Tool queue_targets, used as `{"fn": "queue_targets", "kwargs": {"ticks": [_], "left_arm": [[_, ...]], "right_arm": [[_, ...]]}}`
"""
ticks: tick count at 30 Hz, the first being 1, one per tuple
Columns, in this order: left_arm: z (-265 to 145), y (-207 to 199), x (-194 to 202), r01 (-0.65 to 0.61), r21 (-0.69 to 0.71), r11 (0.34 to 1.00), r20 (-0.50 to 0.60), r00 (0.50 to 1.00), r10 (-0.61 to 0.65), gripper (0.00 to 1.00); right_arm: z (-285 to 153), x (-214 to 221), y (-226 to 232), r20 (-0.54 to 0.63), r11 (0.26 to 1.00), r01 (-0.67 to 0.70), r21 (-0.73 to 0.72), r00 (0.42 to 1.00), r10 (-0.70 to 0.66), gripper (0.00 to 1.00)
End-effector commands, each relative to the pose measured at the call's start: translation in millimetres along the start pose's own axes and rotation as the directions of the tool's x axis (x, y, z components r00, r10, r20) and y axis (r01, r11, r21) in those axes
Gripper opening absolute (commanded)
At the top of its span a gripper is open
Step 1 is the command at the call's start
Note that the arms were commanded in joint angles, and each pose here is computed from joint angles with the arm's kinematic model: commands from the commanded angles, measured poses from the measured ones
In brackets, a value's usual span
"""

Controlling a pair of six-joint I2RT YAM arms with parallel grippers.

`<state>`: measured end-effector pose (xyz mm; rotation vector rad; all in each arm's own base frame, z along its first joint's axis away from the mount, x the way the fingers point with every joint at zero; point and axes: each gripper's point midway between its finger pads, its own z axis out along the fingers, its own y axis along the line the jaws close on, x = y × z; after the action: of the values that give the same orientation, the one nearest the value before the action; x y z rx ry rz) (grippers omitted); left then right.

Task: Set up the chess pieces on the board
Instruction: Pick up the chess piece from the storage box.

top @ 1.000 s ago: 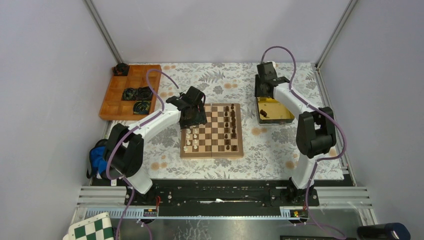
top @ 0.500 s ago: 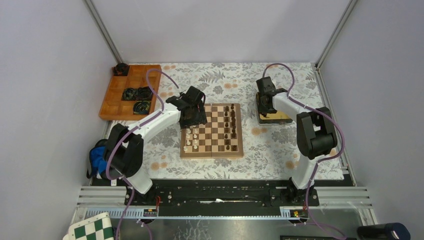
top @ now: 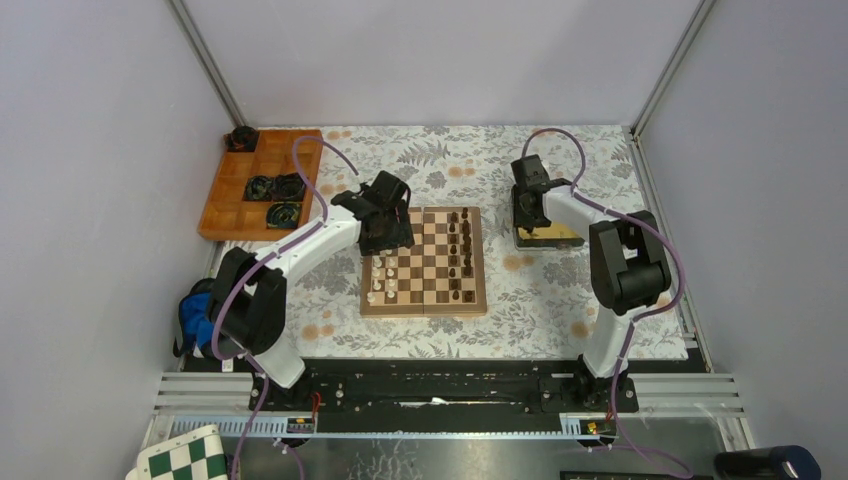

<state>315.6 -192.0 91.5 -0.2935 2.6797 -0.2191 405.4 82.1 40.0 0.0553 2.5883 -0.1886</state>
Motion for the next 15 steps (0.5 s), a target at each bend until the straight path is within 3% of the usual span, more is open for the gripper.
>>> {"fn": "queue_targets", "kwargs": {"ticks": [1, 15], "left_arm": [[-10, -8, -17, -0.002, 0.044, 0.999, 0.043, 0.999, 0.0, 0.76], [-11, -9, -19, 0.005, 0.05, 0.999, 0.042, 0.999, -0.007, 0.77]], "right_arm": [[10, -4, 2, 0.014, 1.0, 0.019, -0.01, 1.0, -0.019, 0.46], [30, -12, 7, 0.035, 0.999, 0.015, -0.033, 0.999, -0.013, 0.45]]}}
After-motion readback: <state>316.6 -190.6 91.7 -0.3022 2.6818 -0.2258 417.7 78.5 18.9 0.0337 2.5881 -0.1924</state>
